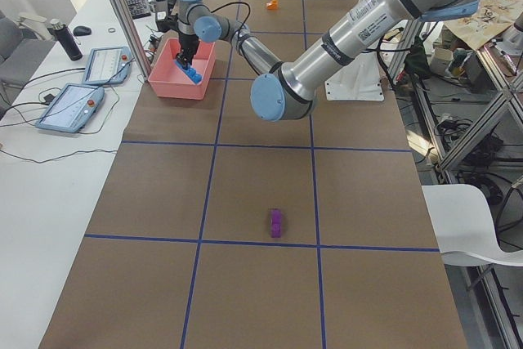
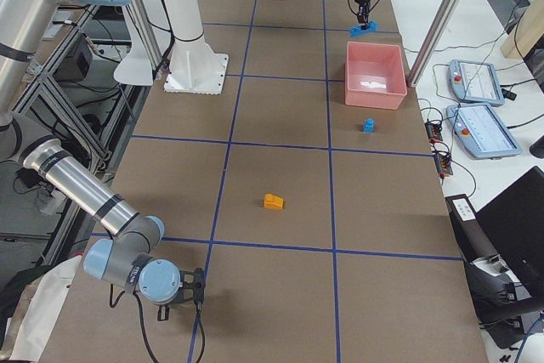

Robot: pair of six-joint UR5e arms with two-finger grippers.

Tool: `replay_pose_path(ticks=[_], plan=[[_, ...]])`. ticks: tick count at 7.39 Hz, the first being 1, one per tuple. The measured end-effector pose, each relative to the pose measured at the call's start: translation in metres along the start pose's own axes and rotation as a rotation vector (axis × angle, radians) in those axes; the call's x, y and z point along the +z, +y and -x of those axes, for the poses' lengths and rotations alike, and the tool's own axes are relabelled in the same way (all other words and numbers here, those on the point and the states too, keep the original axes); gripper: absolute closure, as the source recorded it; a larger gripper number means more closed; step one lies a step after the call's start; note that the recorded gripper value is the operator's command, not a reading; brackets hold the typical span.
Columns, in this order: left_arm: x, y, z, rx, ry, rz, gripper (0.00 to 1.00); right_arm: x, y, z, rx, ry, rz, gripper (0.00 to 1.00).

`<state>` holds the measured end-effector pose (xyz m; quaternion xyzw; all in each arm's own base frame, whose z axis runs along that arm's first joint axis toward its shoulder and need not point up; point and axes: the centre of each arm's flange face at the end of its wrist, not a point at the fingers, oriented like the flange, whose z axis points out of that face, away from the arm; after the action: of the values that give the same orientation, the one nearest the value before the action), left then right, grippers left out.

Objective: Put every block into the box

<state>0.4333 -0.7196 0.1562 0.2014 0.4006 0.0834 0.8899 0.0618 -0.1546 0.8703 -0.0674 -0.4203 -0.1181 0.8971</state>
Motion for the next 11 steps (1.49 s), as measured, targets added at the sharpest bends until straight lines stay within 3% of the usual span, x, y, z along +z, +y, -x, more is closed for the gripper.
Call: replay_pose_path(ticks=[2,3,4,6,8,10,11], plan=[[0.007,-0.022,-0.023,-0.064,0.031,-0.032,1.00,-0.024,-0.049,0.013,-0.010,-0.038,-0.073,1.00],[0.018,-0.024,-0.026,-0.064,0.039,-0.048,0.35,-0.045,-0.085,0.023,0.001,-0.036,-0.115,1.00],[0.030,-0.022,-0.028,-0.057,0.042,-0.062,0.00,-0.070,-0.123,0.035,0.020,-0.030,-0.159,1.00],[0.038,-0.018,-0.033,-0.046,0.043,-0.076,0.01,-0.128,-0.210,0.070,0.069,-0.055,-0.259,1.00],[0.023,-0.021,-0.024,-0.028,0.064,-0.067,0.01,-0.194,-0.328,0.142,0.165,-0.110,-0.330,1.00],[0.022,0.002,0.024,0.064,0.085,0.000,0.01,-0.235,-0.456,0.268,0.235,-0.152,-0.339,1.00],[0.026,0.029,0.060,0.139,0.077,0.024,0.01,-0.239,-0.514,0.347,0.274,-0.150,-0.339,1.00]])
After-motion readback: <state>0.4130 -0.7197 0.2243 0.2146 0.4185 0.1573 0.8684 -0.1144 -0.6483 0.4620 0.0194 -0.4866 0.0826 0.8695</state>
